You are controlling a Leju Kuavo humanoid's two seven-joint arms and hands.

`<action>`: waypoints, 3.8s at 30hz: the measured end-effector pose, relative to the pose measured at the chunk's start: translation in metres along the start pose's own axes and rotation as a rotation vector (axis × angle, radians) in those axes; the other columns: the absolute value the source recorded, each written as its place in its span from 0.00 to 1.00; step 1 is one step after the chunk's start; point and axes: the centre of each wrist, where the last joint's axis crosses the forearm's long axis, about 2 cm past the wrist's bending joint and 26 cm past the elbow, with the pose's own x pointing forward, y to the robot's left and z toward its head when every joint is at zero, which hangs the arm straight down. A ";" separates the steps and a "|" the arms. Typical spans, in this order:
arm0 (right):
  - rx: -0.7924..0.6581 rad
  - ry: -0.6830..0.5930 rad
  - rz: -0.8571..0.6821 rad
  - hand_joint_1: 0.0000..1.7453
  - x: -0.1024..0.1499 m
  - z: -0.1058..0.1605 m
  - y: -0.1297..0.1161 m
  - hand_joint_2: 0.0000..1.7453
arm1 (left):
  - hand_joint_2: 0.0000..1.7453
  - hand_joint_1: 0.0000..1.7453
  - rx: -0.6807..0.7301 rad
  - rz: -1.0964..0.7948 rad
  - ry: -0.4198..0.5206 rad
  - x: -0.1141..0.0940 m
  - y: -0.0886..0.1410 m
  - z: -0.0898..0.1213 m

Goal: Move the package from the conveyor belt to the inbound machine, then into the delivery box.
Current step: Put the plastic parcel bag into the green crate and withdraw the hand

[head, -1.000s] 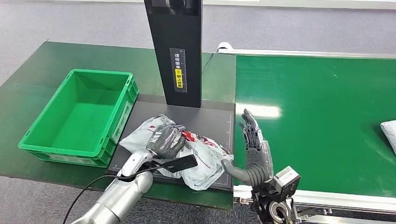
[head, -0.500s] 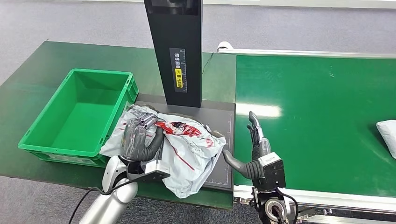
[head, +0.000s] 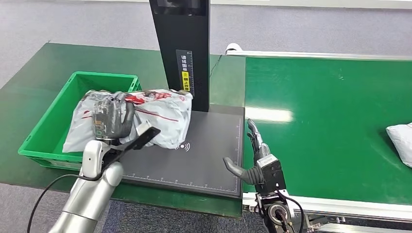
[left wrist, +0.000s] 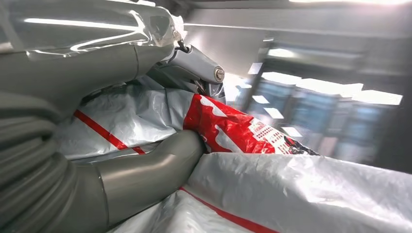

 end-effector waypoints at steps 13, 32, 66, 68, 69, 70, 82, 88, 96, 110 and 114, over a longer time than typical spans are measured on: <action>0.001 0.045 0.012 0.00 -0.010 0.009 0.004 1.00 | 1.00 1.00 0.021 -0.097 0.432 -0.106 0.014 -0.032; 0.001 0.062 0.026 0.00 -0.012 0.014 0.004 1.00 | 1.00 0.16 -0.262 -0.080 0.692 -0.157 0.015 -0.024; -0.027 0.041 0.012 0.00 -0.011 0.011 0.001 1.00 | 1.00 0.00 0.168 -0.009 0.313 -0.142 0.026 -0.012; -0.036 0.035 0.011 0.00 -0.011 0.011 0.001 1.00 | 1.00 0.00 0.271 0.001 0.207 -0.131 0.035 -0.009; -0.039 0.032 0.011 0.00 -0.011 0.011 0.001 1.00 | 1.00 0.00 0.328 0.010 0.170 -0.126 0.040 -0.007; -0.043 0.030 0.010 0.00 -0.011 0.011 0.001 1.00 | 1.00 0.00 0.387 0.016 0.141 -0.121 0.046 -0.005; -0.052 0.026 0.006 0.00 -0.011 0.012 0.001 1.00 | 1.00 0.00 0.717 0.088 0.135 -0.090 0.090 0.008; -0.060 0.008 0.009 0.00 -0.009 0.013 -0.004 1.00 | 1.00 0.00 0.731 0.484 0.085 -0.040 0.068 0.014; -0.061 0.008 0.012 0.00 -0.009 0.013 -0.006 1.00 | 1.00 0.00 0.702 0.499 0.050 -0.034 0.066 0.015; -0.034 -0.044 -0.013 0.00 0.000 0.001 -0.010 1.00 | 1.00 0.00 -0.058 1.450 -0.036 0.021 0.010 0.046; 0.001 -0.013 -0.061 0.00 0.006 -0.005 -0.007 1.00 | 1.00 0.00 -0.231 1.583 0.063 0.033 -0.016 0.062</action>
